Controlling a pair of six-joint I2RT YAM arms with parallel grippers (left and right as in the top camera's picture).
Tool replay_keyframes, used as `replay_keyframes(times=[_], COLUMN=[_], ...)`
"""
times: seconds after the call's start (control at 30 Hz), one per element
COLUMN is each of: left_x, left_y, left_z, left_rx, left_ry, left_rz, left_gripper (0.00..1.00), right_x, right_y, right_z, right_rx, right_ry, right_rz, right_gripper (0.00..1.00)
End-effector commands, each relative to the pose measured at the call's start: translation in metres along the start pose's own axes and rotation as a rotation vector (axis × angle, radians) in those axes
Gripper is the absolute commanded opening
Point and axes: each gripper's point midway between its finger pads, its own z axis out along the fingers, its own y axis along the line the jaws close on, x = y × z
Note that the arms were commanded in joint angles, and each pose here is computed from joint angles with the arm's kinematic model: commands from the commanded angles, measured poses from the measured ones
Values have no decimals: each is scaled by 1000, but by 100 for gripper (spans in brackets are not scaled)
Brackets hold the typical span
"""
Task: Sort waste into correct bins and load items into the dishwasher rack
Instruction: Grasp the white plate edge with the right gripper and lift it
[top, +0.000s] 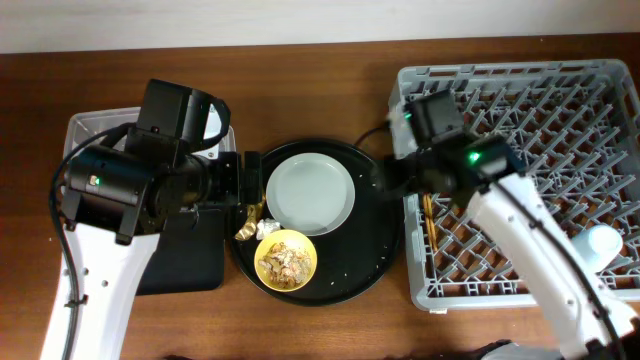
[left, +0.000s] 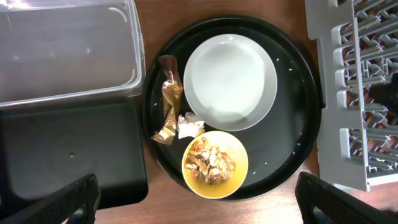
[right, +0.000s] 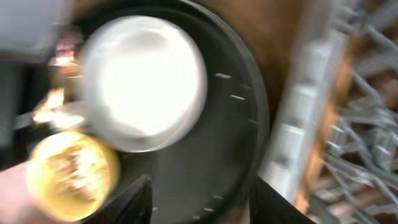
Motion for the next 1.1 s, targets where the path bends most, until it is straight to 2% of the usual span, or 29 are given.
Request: replay_keyframes(times=[0.0,0.1,0.2,0.27,0.37,0.47,0.5,0.57,0.63,0.73,0.83,0.93,1.07], left_x=[-2,-2,-2,-2,-2,-2,-2,-2,-2,-2,-2,-2,-2], left_y=[1,1,1,1,1,1,1,1,1,1,1,1,1], left_z=[-7,-7,-7,-7,-7,-7,-7,-7,-7,-7,-7,-7,-7], left_rx=[-3,-4,-4,-3,-4,-3,-3,-3,-3,-3,-3,-3,-4], left_ry=[-26,-26,-26,-26,-26,-26,-26,-26,-26,-26,-26,-26,-26], left_rz=[-8,-7,-8,-8,-8,-8,-8,-8,-8,-7,-8,-8,-8], left_gripper=[100,100,100,100,100,100,100,100,100,100,100,100,100], right_x=[11,23,29,36,46,51,52,52,50,40,14,-25,-49], right_y=[31,29,6,-7,-9,-4,-4,-6,-13,-26,-24,-11,-38], right_z=[21,77,141,162,179,186,187,187,186,167,131,54,-60], right_rx=[14,91,134,135,73,48,49,52,63,69,44,26,181], right_ry=[45,120,192,233,295,314,315,313,308,284,203,0,-313], right_rz=[82,113,192,237,241,220,219,222,240,282,265,202,216], right_gripper=[48,49,49,48,37,20,18,4,4,4,4,4,4])
